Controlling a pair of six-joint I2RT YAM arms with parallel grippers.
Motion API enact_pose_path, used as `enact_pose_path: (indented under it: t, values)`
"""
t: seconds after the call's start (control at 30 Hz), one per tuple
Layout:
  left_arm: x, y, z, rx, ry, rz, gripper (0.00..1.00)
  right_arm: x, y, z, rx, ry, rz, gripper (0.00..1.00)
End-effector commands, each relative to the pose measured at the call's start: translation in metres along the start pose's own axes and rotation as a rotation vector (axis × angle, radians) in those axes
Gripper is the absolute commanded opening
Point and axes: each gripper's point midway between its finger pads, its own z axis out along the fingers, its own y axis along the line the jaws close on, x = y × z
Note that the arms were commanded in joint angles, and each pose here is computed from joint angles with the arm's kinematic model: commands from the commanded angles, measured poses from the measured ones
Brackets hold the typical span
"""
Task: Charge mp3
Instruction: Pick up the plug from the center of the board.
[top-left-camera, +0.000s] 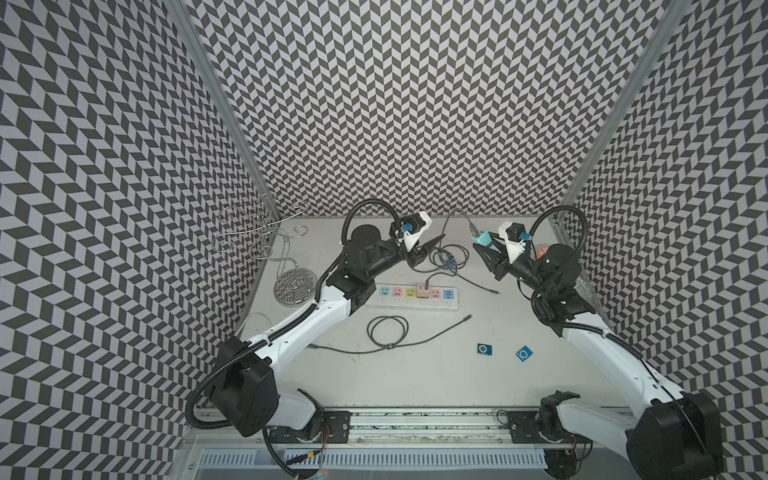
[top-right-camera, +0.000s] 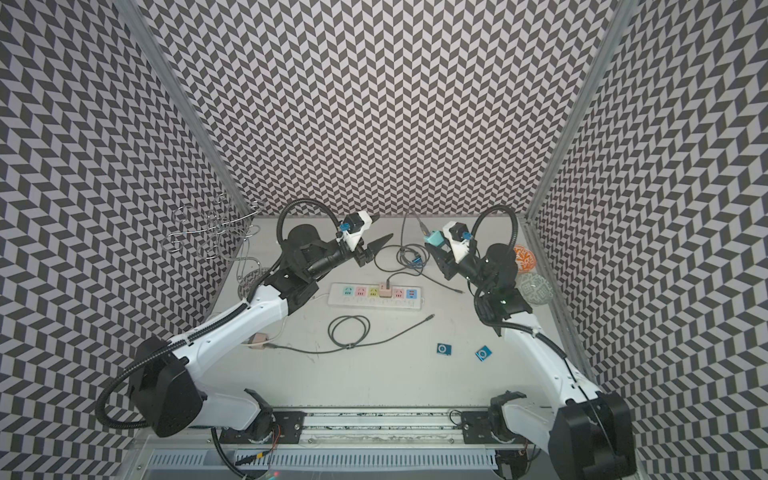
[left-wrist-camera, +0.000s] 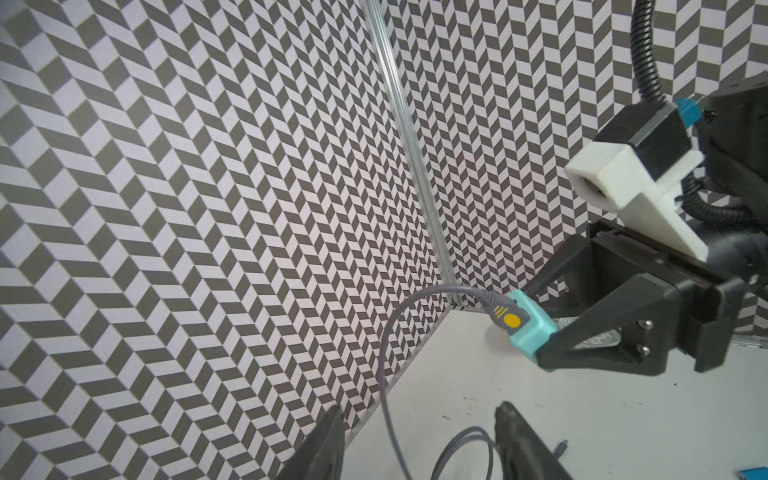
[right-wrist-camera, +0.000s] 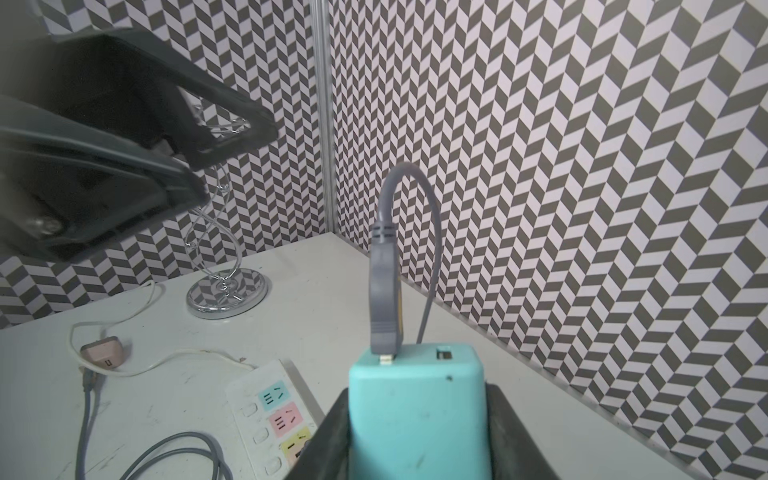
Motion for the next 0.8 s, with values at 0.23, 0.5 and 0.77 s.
enact_pose_path:
  t: [0.23,0.5,0.77]
  values:
    - [0.000,-0.030,0.035,0.076,0.006,0.004,0.55,-0.039,0.015,-0.019,0.034,-0.166,-0.169,0.26]
    - [-0.003,-0.063,0.039,0.210,-0.023,-0.002,0.55,-0.040,0.021,-0.025,0.065,-0.195,-0.229,0.26]
    - [0.006,-0.076,0.052,0.303,0.047,-0.061,0.54,-0.036,0.031,-0.027,0.068,-0.216,-0.314,0.27]
